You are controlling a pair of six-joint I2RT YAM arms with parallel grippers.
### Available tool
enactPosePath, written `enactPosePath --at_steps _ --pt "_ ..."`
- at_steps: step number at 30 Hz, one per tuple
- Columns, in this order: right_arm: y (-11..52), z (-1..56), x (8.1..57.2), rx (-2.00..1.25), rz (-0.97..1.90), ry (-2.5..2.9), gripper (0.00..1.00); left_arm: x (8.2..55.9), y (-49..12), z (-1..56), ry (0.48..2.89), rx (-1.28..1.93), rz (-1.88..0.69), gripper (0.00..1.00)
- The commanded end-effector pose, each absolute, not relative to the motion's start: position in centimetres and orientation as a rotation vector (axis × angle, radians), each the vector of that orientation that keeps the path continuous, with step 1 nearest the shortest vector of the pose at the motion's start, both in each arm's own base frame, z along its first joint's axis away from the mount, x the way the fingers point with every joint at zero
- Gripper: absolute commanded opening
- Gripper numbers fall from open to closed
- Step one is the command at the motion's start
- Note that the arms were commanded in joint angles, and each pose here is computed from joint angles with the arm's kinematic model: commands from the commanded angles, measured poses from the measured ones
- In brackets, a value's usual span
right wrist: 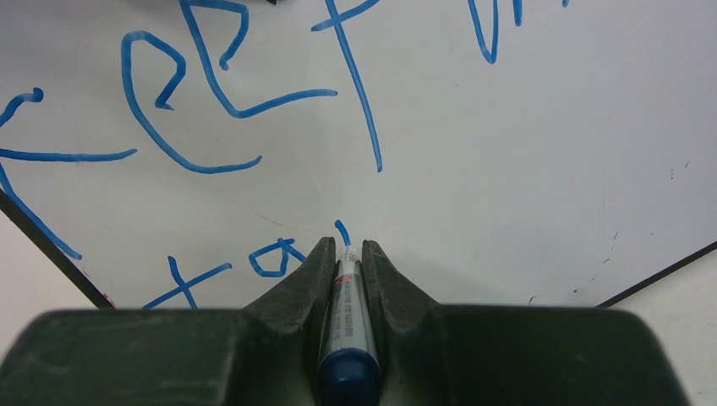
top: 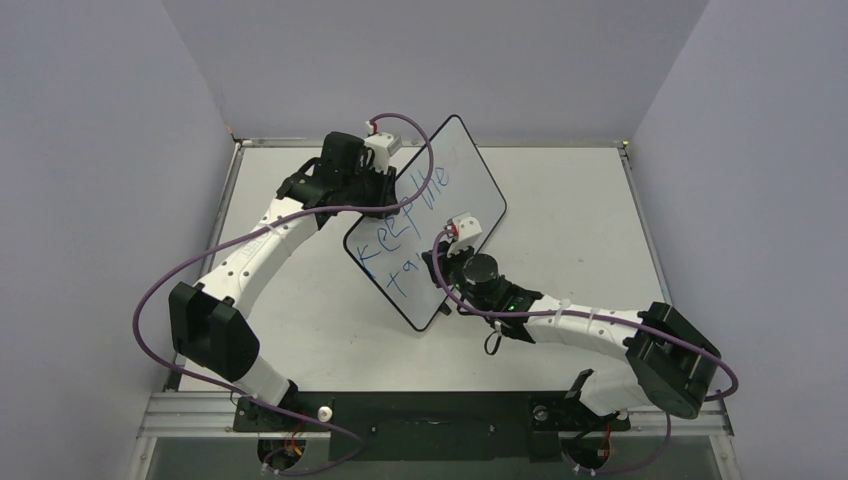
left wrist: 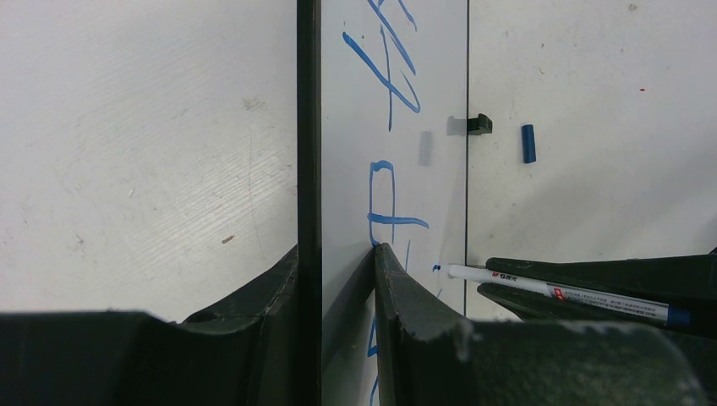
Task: Write a sentence on the whiteboard
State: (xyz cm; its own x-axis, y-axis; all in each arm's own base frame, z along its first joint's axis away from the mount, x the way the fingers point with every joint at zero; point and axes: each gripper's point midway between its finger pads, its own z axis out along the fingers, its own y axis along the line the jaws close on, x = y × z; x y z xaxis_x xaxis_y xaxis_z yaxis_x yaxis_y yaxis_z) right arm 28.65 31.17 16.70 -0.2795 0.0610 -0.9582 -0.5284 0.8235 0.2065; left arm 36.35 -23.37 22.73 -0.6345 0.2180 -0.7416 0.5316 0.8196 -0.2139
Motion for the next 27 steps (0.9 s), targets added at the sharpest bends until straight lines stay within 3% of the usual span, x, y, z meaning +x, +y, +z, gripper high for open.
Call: enactPosePath --at_steps 1,27 --pt "31.7 19.5 28.5 -0.357 0.652 1.726 0.00 35.1 -23.1 17.7 2.358 0.674 -0.422 0.00" --pt "32.5 24.3 29.0 -0.341 0.693 1.644 0.00 35.1 -23.1 17.6 2.359 0.674 -0.421 0.00"
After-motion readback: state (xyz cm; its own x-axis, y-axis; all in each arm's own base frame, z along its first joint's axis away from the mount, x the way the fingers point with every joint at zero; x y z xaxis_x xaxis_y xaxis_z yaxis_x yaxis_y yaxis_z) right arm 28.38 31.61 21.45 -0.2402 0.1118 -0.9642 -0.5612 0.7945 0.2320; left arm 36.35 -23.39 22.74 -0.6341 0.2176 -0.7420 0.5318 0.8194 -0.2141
